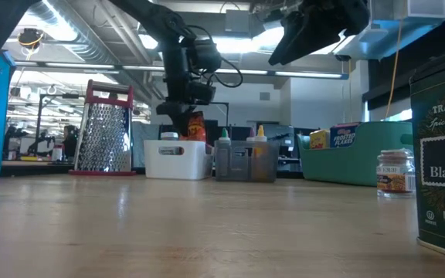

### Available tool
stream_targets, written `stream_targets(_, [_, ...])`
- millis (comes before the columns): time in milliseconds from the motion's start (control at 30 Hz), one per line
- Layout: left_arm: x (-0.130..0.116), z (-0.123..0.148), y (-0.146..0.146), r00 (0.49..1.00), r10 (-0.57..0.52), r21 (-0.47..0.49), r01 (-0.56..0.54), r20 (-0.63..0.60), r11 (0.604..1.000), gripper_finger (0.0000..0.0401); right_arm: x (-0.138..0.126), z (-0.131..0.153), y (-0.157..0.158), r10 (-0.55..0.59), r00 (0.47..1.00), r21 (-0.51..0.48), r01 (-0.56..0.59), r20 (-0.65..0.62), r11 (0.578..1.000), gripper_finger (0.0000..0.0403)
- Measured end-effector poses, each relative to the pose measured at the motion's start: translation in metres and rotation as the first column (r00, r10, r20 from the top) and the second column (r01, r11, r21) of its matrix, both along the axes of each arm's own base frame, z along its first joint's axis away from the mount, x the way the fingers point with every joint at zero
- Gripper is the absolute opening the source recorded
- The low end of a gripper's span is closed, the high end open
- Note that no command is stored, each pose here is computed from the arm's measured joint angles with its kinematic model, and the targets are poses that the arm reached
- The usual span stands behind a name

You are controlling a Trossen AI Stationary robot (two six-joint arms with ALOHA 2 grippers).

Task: Pick & Place Kitchen Items
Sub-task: Put the orange seasoning pack into the white bin

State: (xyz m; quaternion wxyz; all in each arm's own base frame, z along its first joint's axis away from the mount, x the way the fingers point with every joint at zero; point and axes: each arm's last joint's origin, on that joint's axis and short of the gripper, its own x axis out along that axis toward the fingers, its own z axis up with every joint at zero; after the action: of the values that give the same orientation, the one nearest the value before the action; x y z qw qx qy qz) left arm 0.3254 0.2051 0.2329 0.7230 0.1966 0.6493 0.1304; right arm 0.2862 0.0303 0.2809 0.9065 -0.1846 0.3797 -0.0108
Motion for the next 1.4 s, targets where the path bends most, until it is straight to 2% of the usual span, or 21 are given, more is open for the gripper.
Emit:
stream_targets(200, [-0.001, 0.000, 0.001, 1.000, 0.009, 0.026, -0.008, -0.017, 1.000, 0.0002, 0.000, 0.000, 0.000, 0.000, 1.000, 0.000, 0.000, 0.000, 1.000, 0.0270])
stream_targets(400, [-0.001, 0.000, 0.001, 0.998, -0.036, 0.038, 0.038, -0.046, 0.999, 0.0002, 0.000, 0.000, 0.000, 0.005, 1.000, 0.005, -0.005, 0.000, 1.000, 0.0270])
stream_targets(667, [0.001, 0.000, -0.001, 0.997, -0.075, -0.030, 0.075, 0.002, 0.997, 0.0002, 0.000, 0.000, 0.001, 0.021, 1.000, 0.021, -0.021, -0.002, 1.000, 0.0270])
stream_targets(900, [0.001, 0.000, -0.001, 0.998, -0.058, -0.036, 0.058, 0.013, 0.998, 0.0002, 0.000, 0.000, 0.001, 0.021, 1.000, 0.021, -0.021, -0.003, 1.000, 0.0270])
stream_targets(1067, [0.004, -0.014, 0.003, 0.999, -0.029, -0.045, 0.028, -0.023, 0.999, 0.0002, 0.000, 0.000, 0.001, 0.021, 1.000, 0.021, -0.021, -0.003, 1.000, 0.0270])
stream_targets(1200, [0.006, -0.028, 0.007, 0.996, -0.002, -0.013, 0.001, -0.085, 1.000, 0.0002, 0.000, 0.000, 0.001, 0.021, 1.000, 0.021, -0.021, -0.003, 1.000, 0.0270])
stream_targets(1400, [0.009, -0.031, 0.006, 0.996, -0.006, -0.011, 0.005, -0.090, 1.000, 0.0007, 0.000, 0.000, 0.001, 0.021, 1.000, 0.021, -0.021, -0.006, 1.000, 0.0270])
